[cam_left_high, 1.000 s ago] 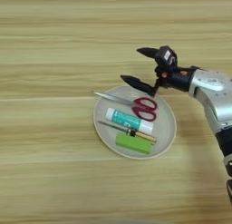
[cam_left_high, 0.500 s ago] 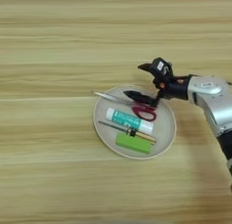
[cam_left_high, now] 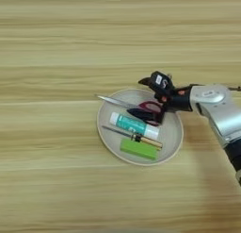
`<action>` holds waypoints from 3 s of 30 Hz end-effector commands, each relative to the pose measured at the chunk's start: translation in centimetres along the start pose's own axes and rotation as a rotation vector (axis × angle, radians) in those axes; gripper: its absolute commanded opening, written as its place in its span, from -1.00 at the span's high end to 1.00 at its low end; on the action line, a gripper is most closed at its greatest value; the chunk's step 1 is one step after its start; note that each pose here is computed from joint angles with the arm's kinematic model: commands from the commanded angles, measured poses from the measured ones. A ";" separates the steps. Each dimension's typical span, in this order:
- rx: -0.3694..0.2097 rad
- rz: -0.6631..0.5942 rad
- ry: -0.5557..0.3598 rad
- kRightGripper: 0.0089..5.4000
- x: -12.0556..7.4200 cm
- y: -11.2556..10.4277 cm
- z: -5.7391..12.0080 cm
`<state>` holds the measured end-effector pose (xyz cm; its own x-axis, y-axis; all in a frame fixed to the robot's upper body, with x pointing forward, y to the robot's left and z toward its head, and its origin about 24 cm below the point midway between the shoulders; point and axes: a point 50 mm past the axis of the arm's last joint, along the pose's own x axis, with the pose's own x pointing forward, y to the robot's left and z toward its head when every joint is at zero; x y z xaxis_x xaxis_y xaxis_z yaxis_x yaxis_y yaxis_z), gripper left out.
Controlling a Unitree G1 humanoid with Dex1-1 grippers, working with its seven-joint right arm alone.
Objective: Move the objects on the table
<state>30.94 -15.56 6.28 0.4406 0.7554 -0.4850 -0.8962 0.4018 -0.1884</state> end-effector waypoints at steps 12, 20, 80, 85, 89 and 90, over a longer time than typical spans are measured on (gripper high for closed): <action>-0.168 -0.040 0.012 -0.99 0.3 -1.7 2.4; -0.170 -0.001 0.040 -0.73 0.9 -1.4 2.0; -0.254 -0.138 -0.146 0.74 -1.5 -3.3 7.2; -0.268 -0.126 -0.165 0.74 -2.1 -2.8 7.6; -0.275 -0.097 -0.167 0.74 -2.7 -2.1 7.3; -0.275 -0.088 -0.166 0.74 -2.9 -1.9 7.2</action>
<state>31.48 -14.27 10.87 0.4580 0.8007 -0.3862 -0.8752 0.3299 -0.3539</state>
